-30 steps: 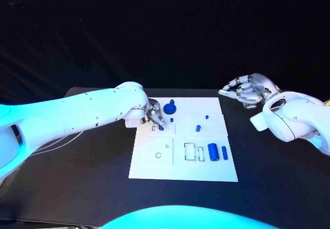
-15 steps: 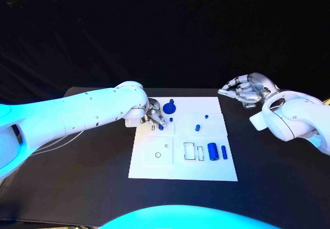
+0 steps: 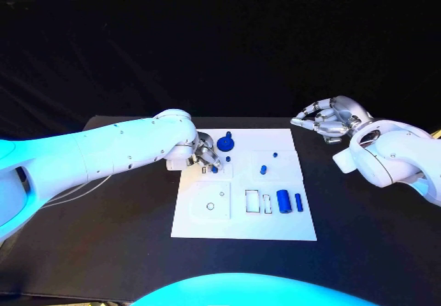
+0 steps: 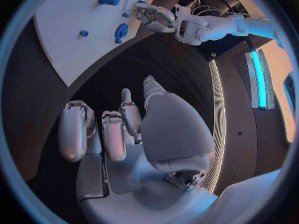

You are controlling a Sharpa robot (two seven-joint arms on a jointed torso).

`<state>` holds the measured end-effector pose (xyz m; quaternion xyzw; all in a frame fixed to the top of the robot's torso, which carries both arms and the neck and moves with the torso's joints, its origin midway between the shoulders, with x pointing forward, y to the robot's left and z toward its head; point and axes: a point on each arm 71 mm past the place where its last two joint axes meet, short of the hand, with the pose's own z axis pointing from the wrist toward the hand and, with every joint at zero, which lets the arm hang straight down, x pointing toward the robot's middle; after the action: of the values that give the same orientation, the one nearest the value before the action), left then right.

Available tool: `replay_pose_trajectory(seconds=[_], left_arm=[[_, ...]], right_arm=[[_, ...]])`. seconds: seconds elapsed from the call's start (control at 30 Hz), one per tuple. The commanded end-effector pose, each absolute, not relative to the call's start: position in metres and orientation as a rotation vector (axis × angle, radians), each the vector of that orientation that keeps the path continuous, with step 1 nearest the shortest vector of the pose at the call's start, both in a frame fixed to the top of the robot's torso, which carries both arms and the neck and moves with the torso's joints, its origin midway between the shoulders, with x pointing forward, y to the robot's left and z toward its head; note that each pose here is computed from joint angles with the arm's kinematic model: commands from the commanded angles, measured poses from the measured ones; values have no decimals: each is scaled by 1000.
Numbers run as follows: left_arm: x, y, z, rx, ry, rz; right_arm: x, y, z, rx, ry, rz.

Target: Assemble the parts on the task board

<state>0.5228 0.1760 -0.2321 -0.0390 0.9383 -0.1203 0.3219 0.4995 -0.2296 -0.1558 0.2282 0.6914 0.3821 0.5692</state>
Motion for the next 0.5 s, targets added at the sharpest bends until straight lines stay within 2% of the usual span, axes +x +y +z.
replay_pose_trajectory(seconds=[0.03,0.5], left_arm=[[521,172,-233,-91,2471,-323],[522,175,-233,-99,2453,-319]], right_arm=[[499,-229,-156,531,1623,900],[499,-230,-155,529,1619,902]])
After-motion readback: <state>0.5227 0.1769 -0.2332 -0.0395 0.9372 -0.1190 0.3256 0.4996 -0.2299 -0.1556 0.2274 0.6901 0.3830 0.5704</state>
